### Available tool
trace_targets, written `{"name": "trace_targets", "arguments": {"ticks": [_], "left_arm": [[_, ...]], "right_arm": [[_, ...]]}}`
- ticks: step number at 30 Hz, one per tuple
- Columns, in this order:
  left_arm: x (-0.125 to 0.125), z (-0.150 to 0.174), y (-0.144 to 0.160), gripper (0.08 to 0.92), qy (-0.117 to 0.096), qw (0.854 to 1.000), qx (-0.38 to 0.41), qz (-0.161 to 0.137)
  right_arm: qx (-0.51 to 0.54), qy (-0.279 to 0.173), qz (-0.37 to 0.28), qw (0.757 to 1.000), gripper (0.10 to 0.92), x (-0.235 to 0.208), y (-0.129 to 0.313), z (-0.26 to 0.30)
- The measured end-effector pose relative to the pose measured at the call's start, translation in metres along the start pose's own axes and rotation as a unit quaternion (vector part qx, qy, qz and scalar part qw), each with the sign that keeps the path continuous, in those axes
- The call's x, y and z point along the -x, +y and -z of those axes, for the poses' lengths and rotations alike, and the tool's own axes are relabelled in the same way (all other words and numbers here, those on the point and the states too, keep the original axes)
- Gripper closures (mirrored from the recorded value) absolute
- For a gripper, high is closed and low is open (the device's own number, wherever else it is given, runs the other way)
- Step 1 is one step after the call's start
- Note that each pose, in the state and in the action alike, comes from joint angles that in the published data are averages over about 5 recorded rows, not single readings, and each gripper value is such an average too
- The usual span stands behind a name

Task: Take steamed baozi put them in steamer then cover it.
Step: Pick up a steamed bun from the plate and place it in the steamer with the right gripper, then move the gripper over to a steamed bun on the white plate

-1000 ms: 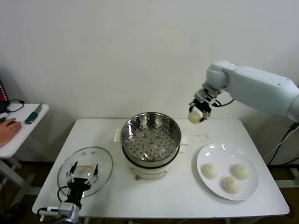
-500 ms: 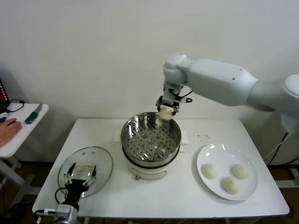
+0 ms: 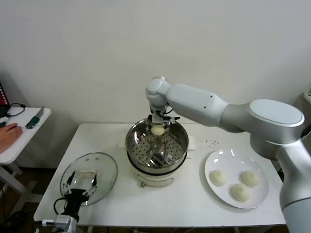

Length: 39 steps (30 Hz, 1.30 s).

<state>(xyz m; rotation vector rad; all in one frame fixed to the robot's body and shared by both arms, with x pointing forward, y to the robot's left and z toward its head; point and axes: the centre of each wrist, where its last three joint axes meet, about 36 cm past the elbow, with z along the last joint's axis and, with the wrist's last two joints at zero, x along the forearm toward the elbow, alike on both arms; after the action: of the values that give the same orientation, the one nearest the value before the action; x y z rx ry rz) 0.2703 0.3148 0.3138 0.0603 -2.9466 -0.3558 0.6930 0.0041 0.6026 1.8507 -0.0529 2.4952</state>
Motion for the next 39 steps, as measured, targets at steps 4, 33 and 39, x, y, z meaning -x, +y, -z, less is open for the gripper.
{"name": "trace_targets", "arguments": {"ticks": [4, 33, 39], "left_arm": [[0.0, -0.001, -0.001, 0.177, 0.002, 1.0, -0.002, 0.0], [-0.002, 0.003, -0.004, 0.177, 0.005, 1.0, -0.005, -0.002], [-0.001, 0.009, -0.006, 0.177, 0.0, 1.0, -0.007, -0.006]], "right_arm": [[-0.001, -0.003, 0.005, 1.0, 0.296, 0.012, -0.001, 0.004], [0.22, -0.018, -0.061, 0.974, 0.2, -0.081, 0.116, -0.021], [0.418, -0.05, -0.07, 0.905, 0.2, -0.086, 0.202, -0.014]]}}
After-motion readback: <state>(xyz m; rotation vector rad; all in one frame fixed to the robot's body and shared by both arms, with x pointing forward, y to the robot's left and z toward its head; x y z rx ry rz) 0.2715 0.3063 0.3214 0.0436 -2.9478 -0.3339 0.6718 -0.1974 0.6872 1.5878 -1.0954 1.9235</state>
